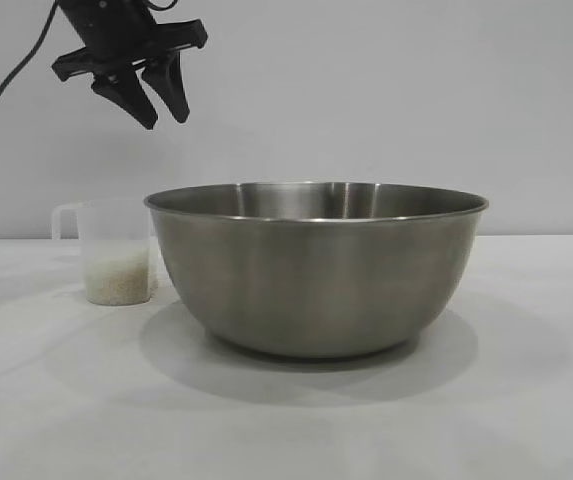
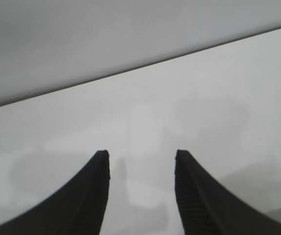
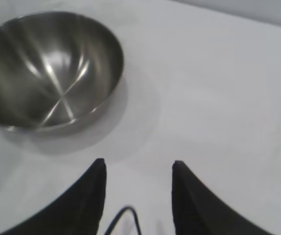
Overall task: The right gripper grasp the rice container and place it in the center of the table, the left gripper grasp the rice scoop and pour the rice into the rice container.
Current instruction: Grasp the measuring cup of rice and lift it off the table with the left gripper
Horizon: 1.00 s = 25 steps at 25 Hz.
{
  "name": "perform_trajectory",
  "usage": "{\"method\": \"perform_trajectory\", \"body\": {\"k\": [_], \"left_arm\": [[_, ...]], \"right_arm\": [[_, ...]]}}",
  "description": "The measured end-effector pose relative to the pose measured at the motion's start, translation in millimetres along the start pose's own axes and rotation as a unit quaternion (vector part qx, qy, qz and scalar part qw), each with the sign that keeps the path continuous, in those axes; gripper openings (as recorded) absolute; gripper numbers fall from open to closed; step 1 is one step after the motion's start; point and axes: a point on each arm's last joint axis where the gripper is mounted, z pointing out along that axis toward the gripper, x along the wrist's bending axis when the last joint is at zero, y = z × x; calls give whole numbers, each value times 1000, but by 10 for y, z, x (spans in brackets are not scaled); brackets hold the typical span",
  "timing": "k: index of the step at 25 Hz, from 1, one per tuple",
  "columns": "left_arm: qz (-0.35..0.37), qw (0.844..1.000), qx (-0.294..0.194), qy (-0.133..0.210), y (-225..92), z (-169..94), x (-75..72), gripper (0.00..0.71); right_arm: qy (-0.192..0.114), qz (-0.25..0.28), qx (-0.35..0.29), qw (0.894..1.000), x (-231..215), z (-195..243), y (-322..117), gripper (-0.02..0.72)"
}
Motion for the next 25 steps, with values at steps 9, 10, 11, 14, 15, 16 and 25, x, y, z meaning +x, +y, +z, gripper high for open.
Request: {"method": "perform_trajectory", "body": {"k": [9, 10, 11, 14, 15, 16, 25], "left_arm": [[12, 1000, -8, 5, 53, -101, -10, 266], [13, 1000, -7, 5, 54, -104, -10, 266], [13, 1000, -8, 5, 58, -111, -12, 266], [13, 1000, -8, 5, 58, -111, -12, 266], [14, 1000, -8, 6, 58, -111, -11, 266], [14, 1000, -7, 6, 57, -111, -11, 266], [14, 1000, -6, 5, 59, -121, -18, 266]], "right_arm": [[-19, 71, 98, 992, -7, -83, -179, 277], [-35, 83, 100, 991, -28, -95, -189, 277], [-48, 87, 94, 991, -42, -116, -198, 277], [-67, 84, 48, 993, -32, -211, -244, 277], [-75, 79, 27, 994, -24, -258, -275, 277], [-86, 72, 5, 994, -17, -312, -316, 277], [-160, 71, -125, 977, -28, -517, -563, 277]]}}
